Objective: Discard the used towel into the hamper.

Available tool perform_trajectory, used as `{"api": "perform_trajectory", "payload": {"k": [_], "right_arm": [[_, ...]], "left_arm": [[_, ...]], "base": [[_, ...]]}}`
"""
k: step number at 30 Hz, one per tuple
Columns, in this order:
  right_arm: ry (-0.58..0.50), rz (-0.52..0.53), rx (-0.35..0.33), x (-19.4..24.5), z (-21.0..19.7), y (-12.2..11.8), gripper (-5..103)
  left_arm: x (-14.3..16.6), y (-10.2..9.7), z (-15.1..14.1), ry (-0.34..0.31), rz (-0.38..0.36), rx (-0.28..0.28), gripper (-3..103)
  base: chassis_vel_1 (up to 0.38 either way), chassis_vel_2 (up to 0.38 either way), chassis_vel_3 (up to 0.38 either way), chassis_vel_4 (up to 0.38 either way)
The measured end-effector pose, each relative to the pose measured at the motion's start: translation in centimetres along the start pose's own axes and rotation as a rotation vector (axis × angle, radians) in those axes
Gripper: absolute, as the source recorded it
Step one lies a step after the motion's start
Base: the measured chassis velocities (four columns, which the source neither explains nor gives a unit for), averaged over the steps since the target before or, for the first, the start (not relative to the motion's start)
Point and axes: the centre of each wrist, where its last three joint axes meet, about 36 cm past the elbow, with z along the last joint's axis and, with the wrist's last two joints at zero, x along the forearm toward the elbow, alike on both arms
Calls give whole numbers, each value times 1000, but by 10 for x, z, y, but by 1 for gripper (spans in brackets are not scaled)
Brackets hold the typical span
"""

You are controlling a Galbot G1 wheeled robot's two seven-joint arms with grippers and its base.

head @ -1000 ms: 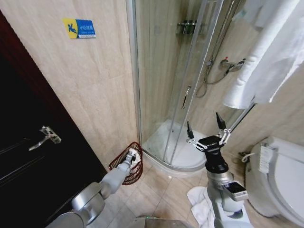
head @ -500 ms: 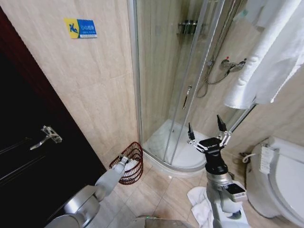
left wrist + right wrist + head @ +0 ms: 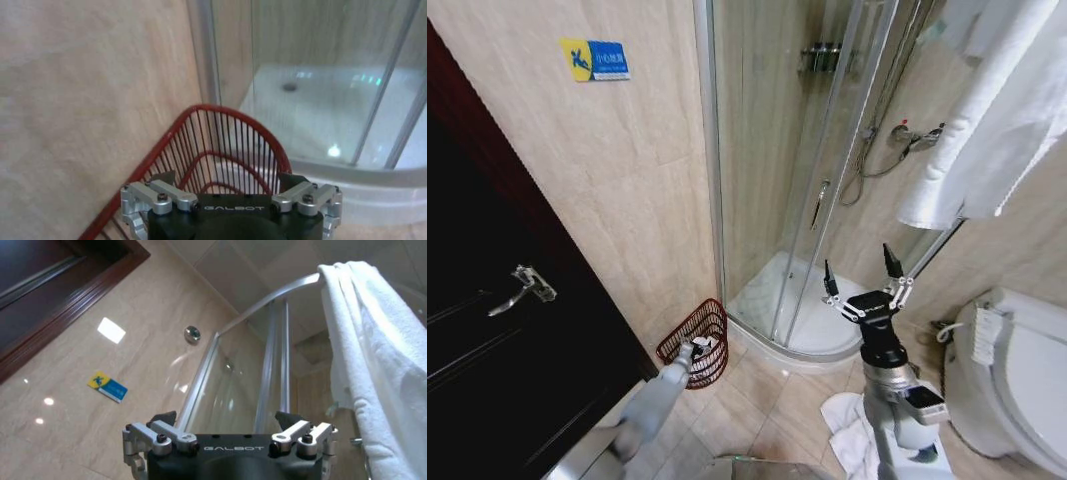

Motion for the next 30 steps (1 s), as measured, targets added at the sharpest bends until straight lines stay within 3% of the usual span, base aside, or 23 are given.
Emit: {"api": "perform_trajectory", "payload": {"k": [2,5,8,10,18,20,22,27,30], "right_arm": [[-2,6,-5,0,-1,-1,100],[0,50,-20,3,-7,-2,100],[7,62,-21,5,-10,-2,100],[17,63,-21,7,-14,-1,100],[22,48,-4,3,-24,-3,100],[20,54,-7,0,-30,-4,100],[19,73,-29,-6,-39,-2,100],[13,86,-41,-14,-45,0,100],[35,75,-36,-15,-48,3,100]], "left_arm": [[10,5,3,-16,8,29,100],[45,12,11,-38,21,145,100],[64,7,15,-51,41,181,100],[88,-1,18,-94,28,223,100],[136,-8,2,-207,-48,247,100],[152,-13,-16,-233,-101,244,100],[179,-24,-34,-219,-163,238,100],[214,-29,-55,-248,-182,232,100],[247,-30,-86,-304,-167,288,100]], "base": [[0,0,0,0],[0,0,0,0],[0,0,0,0],[0,0,0,0],[0,0,0,0],[0,0,0,0],[0,0,0,0],[0,0,0,0],[0,0,0,0]]}}
